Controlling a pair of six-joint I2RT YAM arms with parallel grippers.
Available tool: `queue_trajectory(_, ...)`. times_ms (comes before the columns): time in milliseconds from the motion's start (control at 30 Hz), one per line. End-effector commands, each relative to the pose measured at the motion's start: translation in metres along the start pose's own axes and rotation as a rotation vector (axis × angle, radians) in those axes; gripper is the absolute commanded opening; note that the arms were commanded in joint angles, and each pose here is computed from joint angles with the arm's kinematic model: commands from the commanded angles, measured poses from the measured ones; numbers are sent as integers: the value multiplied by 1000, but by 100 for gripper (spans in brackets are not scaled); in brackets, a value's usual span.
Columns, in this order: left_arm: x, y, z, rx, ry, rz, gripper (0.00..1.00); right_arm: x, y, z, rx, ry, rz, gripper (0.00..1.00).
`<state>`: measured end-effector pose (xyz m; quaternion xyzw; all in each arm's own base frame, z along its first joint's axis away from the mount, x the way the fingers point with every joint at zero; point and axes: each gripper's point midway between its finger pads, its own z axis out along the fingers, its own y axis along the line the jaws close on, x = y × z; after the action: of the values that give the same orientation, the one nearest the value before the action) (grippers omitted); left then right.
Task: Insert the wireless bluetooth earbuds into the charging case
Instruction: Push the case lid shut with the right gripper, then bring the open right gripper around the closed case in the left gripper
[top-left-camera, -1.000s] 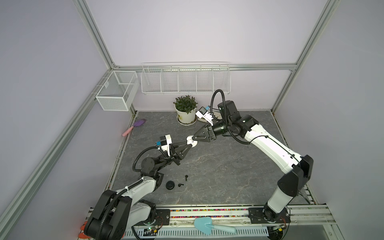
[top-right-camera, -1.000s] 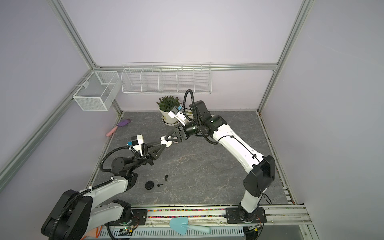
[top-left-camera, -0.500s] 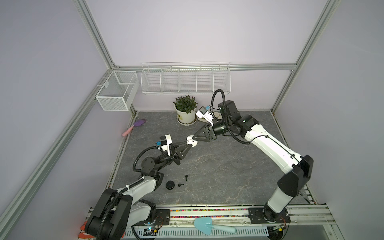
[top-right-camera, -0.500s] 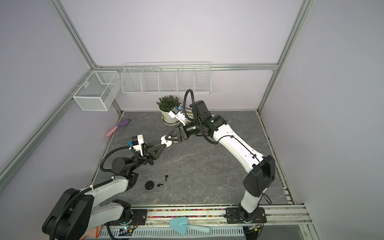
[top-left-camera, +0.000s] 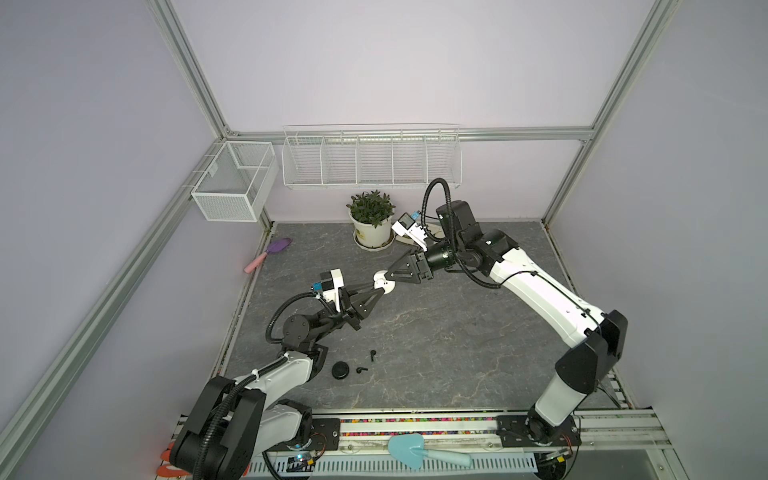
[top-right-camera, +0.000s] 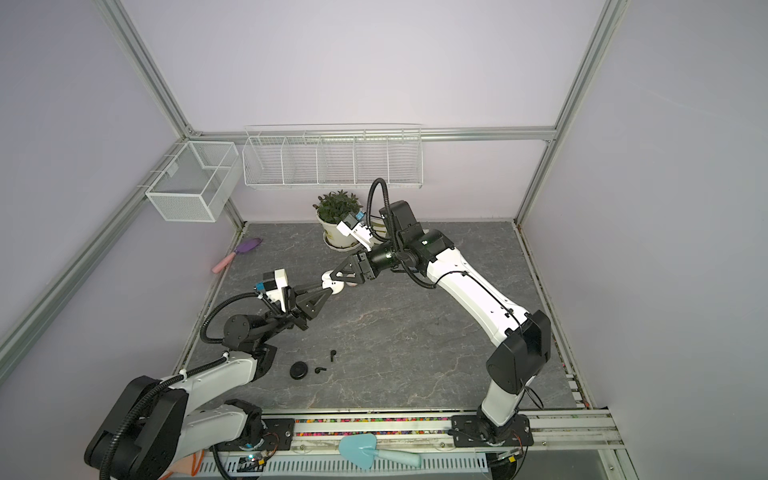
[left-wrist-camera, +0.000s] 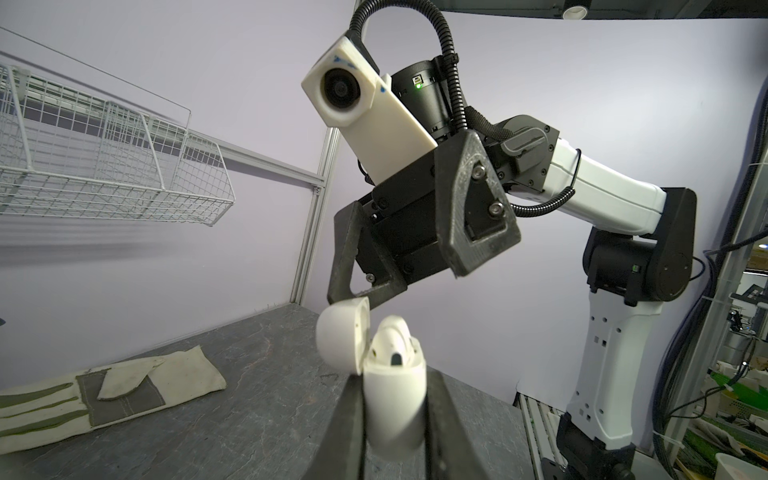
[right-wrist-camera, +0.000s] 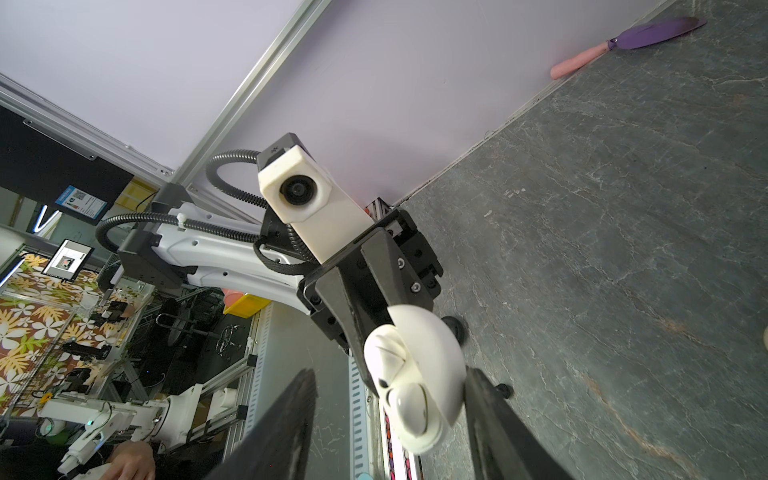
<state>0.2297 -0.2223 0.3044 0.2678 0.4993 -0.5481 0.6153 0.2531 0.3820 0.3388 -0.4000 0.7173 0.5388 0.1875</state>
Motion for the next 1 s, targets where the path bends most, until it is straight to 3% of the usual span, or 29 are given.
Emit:
queue_trajectory(0, -6, 0, 6, 14, -9, -3, 0, 1, 27, -8, -48, -2, -42, 60)
queue_trajectory(733, -2, 3, 6, 9, 0, -14, 0, 5, 29, -10, -33, 13, -56, 53)
queue_trajectory(967, -4, -4, 9, 51, 15, -30, 0, 14, 12, -38, 177, 80, -349, 61)
